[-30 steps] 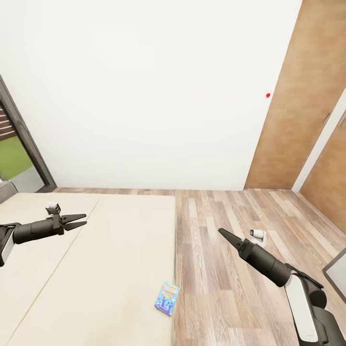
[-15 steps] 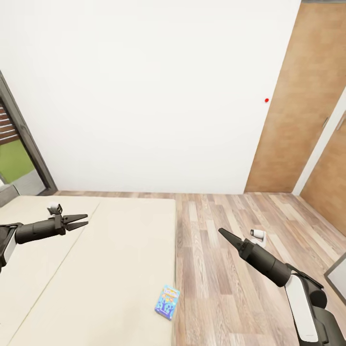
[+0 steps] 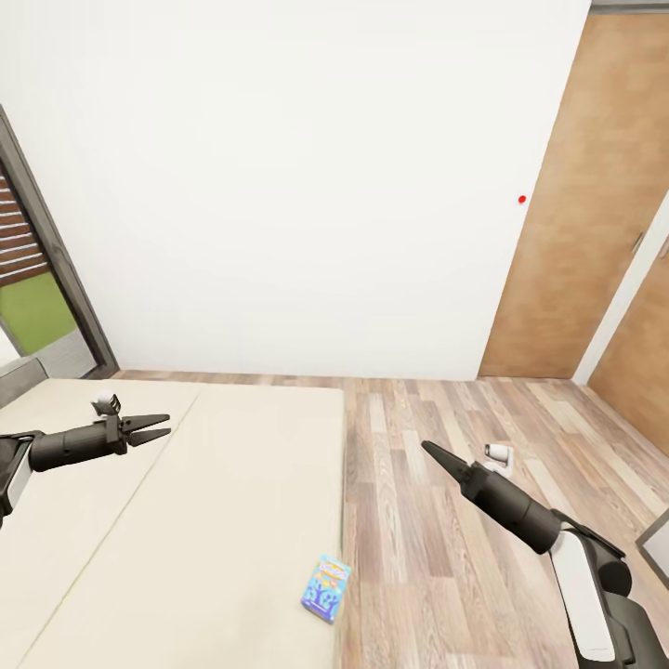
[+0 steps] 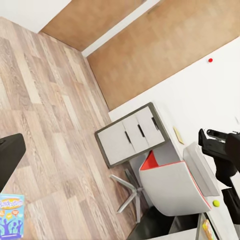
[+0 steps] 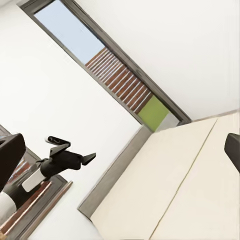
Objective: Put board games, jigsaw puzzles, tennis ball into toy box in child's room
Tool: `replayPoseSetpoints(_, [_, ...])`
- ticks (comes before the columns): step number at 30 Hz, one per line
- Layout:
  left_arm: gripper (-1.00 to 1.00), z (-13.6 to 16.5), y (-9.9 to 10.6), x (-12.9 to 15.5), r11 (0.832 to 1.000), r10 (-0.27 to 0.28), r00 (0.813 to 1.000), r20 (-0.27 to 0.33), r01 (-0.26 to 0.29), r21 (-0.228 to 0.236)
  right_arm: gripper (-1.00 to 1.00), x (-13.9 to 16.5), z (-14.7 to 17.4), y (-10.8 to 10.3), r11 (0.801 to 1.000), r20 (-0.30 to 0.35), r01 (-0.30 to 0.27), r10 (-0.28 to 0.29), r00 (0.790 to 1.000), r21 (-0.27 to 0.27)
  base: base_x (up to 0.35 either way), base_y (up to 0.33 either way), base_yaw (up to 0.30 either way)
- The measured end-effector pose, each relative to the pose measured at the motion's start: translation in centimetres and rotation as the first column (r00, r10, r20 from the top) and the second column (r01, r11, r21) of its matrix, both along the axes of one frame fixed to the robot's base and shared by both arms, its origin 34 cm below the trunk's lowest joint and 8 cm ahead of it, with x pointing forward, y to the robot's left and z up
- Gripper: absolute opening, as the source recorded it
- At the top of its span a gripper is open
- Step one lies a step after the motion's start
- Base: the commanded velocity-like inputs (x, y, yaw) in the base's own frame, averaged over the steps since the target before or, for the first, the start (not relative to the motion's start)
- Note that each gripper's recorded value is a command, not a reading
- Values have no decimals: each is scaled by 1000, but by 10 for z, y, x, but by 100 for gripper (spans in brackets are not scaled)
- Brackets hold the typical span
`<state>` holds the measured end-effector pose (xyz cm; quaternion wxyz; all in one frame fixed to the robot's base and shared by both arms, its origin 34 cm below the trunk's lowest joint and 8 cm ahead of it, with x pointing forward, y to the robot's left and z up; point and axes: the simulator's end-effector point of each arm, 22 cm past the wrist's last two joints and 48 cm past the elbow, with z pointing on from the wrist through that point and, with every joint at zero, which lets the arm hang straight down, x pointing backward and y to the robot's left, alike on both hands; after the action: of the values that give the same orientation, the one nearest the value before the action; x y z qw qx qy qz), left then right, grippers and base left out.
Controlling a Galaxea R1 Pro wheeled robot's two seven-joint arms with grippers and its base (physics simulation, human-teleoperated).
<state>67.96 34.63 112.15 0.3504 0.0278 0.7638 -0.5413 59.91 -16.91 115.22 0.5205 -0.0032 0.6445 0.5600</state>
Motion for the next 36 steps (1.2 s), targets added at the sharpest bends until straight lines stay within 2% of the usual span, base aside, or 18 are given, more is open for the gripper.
replayPoseSetpoints(5, [100, 0, 0, 0, 1000, 0, 1000, 0, 0, 0, 100, 7, -10, -5, 999, -38, 39, -40, 999, -25, 0, -33, 1])
replayPoseSetpoints(18, [100, 0, 0, 0, 1000, 0, 1000, 0, 0, 0, 100, 9, -12, -5, 999, -45, 44, -46, 998, -31, 0, -56, 24])
replayPoseSetpoints(28, [100, 0, 0, 0, 1000, 0, 1000, 0, 0, 0, 100, 9, -13, -5, 998, -46, 45, -47, 998, -33, 4, -274, 253])
replayPoseSetpoints(36, [100, -1, -5, 0, 1000, -6, 1000, 0, 6, -6, 100, 9, -13, -5, 998, -46, 46, -47, 998, -34, 88, -146, 290])
